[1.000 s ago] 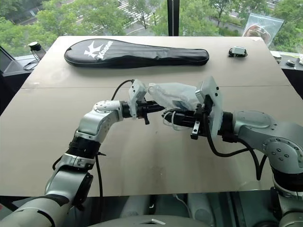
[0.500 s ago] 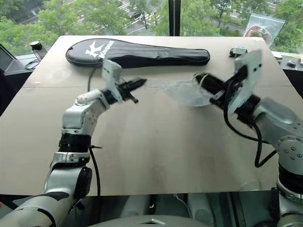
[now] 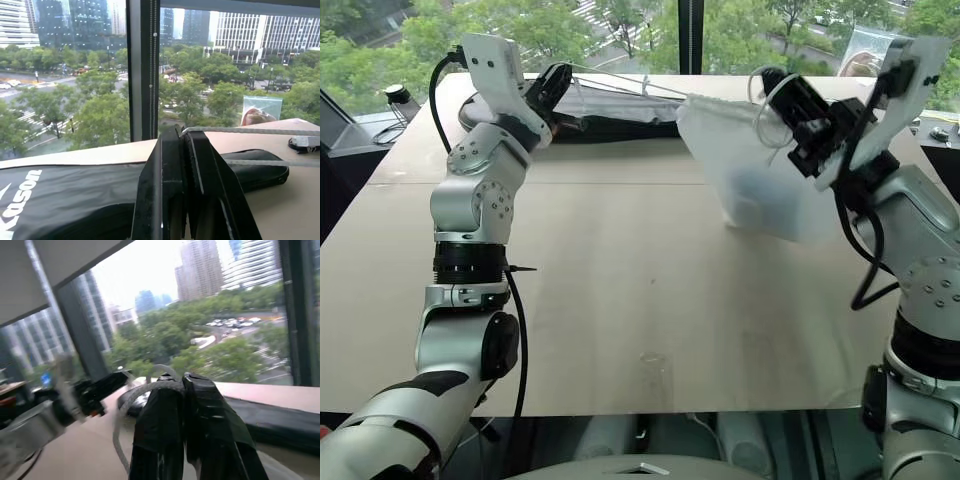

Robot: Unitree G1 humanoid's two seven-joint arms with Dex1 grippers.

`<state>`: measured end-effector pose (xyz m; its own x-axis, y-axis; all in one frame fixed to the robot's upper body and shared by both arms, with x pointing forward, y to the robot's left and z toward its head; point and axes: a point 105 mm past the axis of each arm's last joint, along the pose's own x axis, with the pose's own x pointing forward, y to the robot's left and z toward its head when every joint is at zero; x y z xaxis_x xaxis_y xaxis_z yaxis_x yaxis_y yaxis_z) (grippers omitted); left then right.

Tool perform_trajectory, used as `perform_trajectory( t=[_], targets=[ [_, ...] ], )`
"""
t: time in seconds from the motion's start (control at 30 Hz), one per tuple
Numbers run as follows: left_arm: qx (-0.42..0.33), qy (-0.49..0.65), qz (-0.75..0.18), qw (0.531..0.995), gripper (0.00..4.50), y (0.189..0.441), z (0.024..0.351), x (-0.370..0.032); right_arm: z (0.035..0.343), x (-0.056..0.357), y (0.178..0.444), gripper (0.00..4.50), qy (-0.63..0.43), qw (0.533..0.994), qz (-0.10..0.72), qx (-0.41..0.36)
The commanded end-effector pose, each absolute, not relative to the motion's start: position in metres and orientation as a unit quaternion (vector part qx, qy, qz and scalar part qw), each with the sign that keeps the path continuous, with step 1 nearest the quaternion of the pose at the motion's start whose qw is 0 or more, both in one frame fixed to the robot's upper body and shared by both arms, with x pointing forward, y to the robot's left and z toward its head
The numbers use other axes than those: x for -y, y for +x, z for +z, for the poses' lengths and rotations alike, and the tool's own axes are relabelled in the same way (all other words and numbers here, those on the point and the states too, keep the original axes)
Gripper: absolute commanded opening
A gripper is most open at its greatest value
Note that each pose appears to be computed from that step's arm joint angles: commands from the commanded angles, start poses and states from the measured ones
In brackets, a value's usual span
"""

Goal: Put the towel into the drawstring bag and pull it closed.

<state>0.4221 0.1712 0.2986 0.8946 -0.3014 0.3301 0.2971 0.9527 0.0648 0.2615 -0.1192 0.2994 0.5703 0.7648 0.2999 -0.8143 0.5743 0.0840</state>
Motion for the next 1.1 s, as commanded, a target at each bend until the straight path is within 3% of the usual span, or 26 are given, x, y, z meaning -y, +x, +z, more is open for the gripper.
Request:
perform_trajectory(
  t=[0.03, 0.27, 0.5, 0.77, 0.97, 1.1],
  targets=[
    [0.196, 0.003, -0.104, 0.975, 0.06, 0.414, 0.317, -0.204, 0.309, 0.114, 0.234, 0.00, 0.092, 0.843, 0.515, 0.126],
    [0.197, 0.032, -0.216, 0.956, 0.06, 0.405, 0.324, -0.151, 0.305, 0.094, 0.216, 0.00, 0.065, 0.791, 0.600, 0.099],
    [0.216, 0.022, -0.230, 0.949, 0.06, 0.408, 0.343, -0.143, 0.263, 0.087, 0.197, 0.00, -0.031, 0.761, 0.648, 0.004],
    [0.205, 0.014, -0.236, 0.950, 0.06, 0.413, 0.334, -0.136, 0.321, 0.093, 0.171, 0.00, 0.078, 0.705, 0.687, 0.159],
    [0.198, 0.004, -0.244, 0.949, 0.06, 0.415, 0.333, -0.132, 0.353, 0.104, 0.164, 0.00, 0.166, 0.678, 0.675, 0.237],
    [0.193, -0.003, -0.289, 0.938, 0.06, 0.406, 0.329, -0.106, 0.359, 0.098, 0.169, 0.00, 0.208, 0.664, 0.672, 0.253]
  ],
)
